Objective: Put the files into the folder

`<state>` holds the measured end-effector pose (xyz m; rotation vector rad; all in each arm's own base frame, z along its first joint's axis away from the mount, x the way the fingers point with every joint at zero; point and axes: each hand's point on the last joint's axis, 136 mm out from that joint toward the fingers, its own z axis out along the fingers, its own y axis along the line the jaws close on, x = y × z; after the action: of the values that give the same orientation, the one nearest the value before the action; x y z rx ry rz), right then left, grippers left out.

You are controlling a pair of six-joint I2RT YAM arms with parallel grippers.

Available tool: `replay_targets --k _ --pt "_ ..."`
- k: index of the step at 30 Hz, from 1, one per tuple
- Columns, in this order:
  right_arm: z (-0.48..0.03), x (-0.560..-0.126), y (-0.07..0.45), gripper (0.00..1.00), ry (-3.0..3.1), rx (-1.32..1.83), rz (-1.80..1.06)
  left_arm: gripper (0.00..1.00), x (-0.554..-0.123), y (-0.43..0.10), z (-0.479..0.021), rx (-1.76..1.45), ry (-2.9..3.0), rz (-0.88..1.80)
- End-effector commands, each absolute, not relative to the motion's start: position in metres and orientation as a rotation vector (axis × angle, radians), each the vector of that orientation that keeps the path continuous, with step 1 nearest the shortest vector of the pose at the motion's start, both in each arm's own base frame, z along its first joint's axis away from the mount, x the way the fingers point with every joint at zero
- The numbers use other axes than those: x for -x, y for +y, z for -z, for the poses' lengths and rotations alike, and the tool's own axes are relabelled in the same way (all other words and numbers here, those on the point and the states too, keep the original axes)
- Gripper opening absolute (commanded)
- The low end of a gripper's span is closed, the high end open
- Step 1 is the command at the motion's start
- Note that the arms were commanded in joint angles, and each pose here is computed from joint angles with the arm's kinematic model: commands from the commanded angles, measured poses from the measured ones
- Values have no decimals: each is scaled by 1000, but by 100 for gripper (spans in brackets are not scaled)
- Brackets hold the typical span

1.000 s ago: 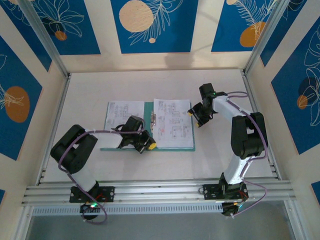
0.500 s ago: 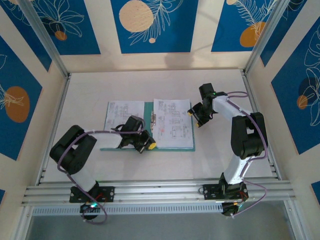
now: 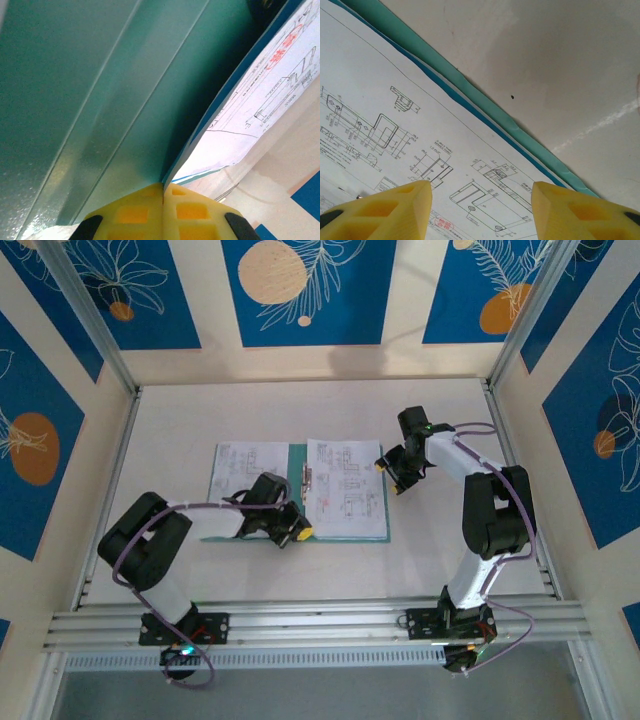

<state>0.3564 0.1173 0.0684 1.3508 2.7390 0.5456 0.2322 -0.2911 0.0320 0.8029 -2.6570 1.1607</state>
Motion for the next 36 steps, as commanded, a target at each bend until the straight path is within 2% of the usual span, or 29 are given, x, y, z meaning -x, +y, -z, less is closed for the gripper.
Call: replay_targets --k 1,9,10,14,17,25,31,33,36 --pt "-75 -346 117 56 2755 -1341 -536 0 -224 -286 -32 -793 -2680 -1131" --pt "-75 -344 117 56 2755 -1342 -536 0 -226 -287 -32 -790 -2684 -1129" --pt "-75 -344 117 57 2756 -1339 -536 2 -226 -287 -32 -788 -2683 -1130" --pt "-77 -345 119 58 2755 -1320 -546 28 -225 -286 -36 -779 -2696 -1122" --pt "-80 -347 120 58 2756 -1300 -547 41 -225 -285 -41 -765 -2712 -1110" --pt "-95 -358 136 58 2771 -1139 -544 61 -223 -276 -58 -723 -2772 -1057" --pt "-107 -376 177 50 2811 -904 -607 60 -221 -265 -65 -714 -2813 -1007" --pt "-110 -383 197 41 2836 -803 -651 55 -226 -255 -67 -735 -2829 -994" --pt "-106 -389 230 26 2898 -659 -694 40 -234 -238 -67 -770 -2841 -972"
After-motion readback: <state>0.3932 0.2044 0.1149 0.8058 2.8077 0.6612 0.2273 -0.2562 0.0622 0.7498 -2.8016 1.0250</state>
